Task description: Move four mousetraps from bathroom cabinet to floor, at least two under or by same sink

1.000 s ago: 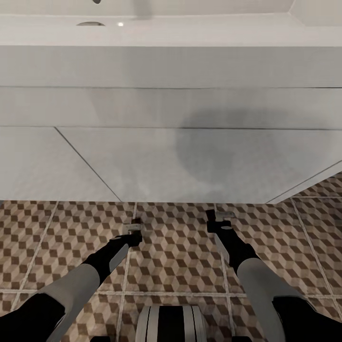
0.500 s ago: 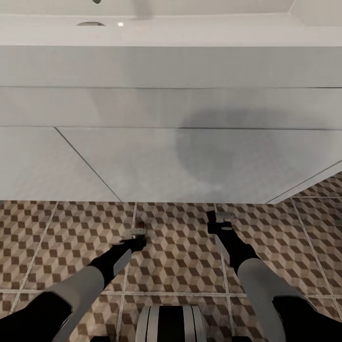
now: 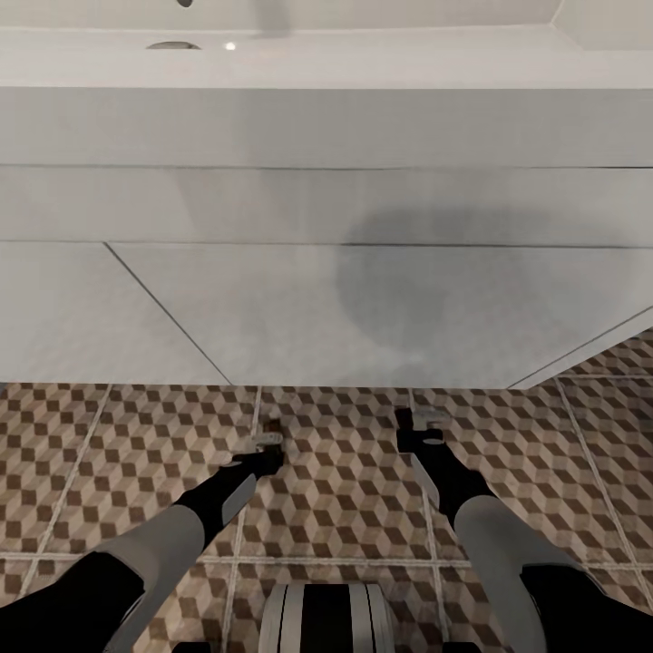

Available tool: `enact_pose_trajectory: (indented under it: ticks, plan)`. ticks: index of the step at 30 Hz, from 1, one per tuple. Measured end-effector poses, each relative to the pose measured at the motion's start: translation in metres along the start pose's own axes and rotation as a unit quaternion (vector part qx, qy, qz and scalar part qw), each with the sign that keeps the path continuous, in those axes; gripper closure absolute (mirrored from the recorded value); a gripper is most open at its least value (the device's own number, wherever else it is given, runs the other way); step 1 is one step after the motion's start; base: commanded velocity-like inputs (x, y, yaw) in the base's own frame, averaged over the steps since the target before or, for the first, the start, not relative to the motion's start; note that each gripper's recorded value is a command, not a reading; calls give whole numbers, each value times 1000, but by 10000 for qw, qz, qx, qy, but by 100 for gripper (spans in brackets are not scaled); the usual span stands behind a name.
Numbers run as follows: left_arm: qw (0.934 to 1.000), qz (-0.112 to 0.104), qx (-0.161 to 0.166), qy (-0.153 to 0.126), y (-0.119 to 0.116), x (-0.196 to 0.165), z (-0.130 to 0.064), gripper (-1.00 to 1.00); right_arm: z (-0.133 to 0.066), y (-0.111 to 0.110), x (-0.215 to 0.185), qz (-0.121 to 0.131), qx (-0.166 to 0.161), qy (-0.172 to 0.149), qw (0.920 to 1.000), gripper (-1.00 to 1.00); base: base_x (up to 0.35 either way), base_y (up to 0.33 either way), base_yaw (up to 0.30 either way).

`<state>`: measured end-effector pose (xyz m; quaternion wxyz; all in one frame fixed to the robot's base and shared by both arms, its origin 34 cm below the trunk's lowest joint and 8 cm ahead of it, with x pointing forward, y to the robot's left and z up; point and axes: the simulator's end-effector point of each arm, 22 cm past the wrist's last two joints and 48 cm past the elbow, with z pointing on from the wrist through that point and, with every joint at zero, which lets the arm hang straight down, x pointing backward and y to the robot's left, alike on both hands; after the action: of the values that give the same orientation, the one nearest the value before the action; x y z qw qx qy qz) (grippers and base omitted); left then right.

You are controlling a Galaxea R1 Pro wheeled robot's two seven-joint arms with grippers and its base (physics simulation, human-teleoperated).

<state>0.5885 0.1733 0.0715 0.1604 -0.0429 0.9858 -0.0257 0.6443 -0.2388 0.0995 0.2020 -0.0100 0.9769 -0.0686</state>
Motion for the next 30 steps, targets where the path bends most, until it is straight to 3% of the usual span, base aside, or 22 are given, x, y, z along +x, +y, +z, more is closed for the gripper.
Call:
enact_pose_trajectory:
  ticks: [11,20,30]
  plan:
    - [9999,34,-4,-164,0,-21,0,100,2,2,11,-29,-20,31,10000,100,0,0,0]
    - [9989,389,-36,-268,0,-27,0,100,2,2,14,-36,-16,64,10000,100,0,0,-33]
    - [9986,449,-49,-283,1,-27,0,100,2,-6,9,-23,149,14,9999,100,0,0,-74]
